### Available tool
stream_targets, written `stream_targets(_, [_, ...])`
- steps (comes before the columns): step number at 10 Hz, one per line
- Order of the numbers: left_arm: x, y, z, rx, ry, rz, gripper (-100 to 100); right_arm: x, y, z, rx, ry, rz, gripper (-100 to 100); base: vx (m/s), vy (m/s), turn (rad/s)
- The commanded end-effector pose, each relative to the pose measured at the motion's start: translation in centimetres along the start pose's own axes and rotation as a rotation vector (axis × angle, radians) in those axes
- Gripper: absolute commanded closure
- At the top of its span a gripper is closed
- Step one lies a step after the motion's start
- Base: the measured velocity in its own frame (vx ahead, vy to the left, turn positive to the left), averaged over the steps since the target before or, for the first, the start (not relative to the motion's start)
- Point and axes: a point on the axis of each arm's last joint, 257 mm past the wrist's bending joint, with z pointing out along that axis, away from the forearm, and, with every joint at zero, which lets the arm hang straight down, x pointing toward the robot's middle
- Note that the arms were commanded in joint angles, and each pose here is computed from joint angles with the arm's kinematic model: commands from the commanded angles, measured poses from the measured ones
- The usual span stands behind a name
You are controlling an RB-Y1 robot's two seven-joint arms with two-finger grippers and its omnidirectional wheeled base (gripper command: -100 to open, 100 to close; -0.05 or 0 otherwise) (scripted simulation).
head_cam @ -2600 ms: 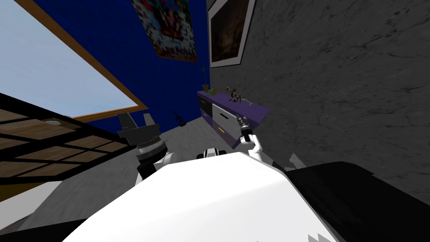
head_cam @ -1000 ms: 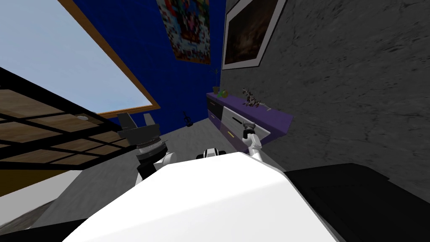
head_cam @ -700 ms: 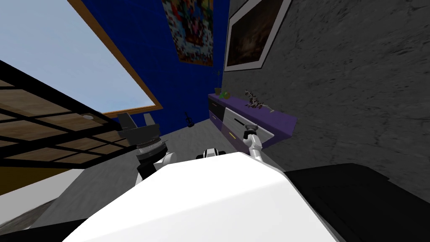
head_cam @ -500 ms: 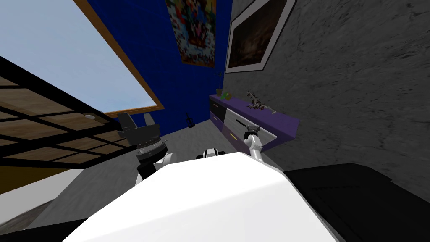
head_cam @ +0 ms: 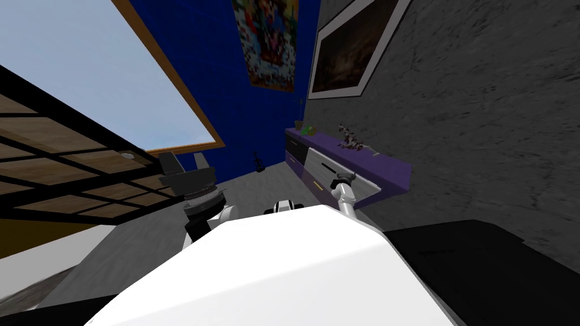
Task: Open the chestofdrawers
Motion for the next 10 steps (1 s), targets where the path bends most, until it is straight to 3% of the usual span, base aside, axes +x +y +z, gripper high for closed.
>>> stream_targets(1, [0.0, 0.0, 0.0, 0.0, 0.0, 0.0, 0, 3.4, -0.2, -0.5, 0.025, 0.065, -0.082, -100, 0.079, 0.088, 0.081])
stream_targets(2, [0.0, 0.0, 0.0, 0.0, 0.0, 0.0, 0, 3.4, -0.2, -0.5, 0.025, 0.065, -0.082, -100, 0.06, 0.071, 0.012])
stream_targets(3, [0.0, 0.0, 0.0, 0.0, 0.0, 0.0, 0, 5.3, -2.0, -0.4, 0.075, 0.106, -0.157, -100, 0.078, 0.088, 0.095])
stream_targets(4, [0.0, 0.0, 0.0, 0.0, 0.0, 0.0, 0, 5.3, -2.0, -0.4, 0.075, 0.106, -0.157, -100, 0.08, 0.064, 0.037])
stream_targets(7, [0.0, 0.0, 0.0, 0.0, 0.0, 0.0, 0, 7.5, -4.6, -0.5, 0.146, 0.159, -0.262, -100, 0.054, 0.063, 0.069])
stream_targets(8, [0.0, 0.0, 0.0, 0.0, 0.0, 0.0, 0, 7.8, -5.0, -0.6, 0.157, 0.166, -0.278, -100, 0.086, 0.062, 0.006])
stream_targets(10, [0.0, 0.0, 0.0, 0.0, 0.0, 0.0, 0, 6.2, -8.9, 0.4, 0.229, 0.155, -0.287, -100, -0.002, 0.015, -0.087])
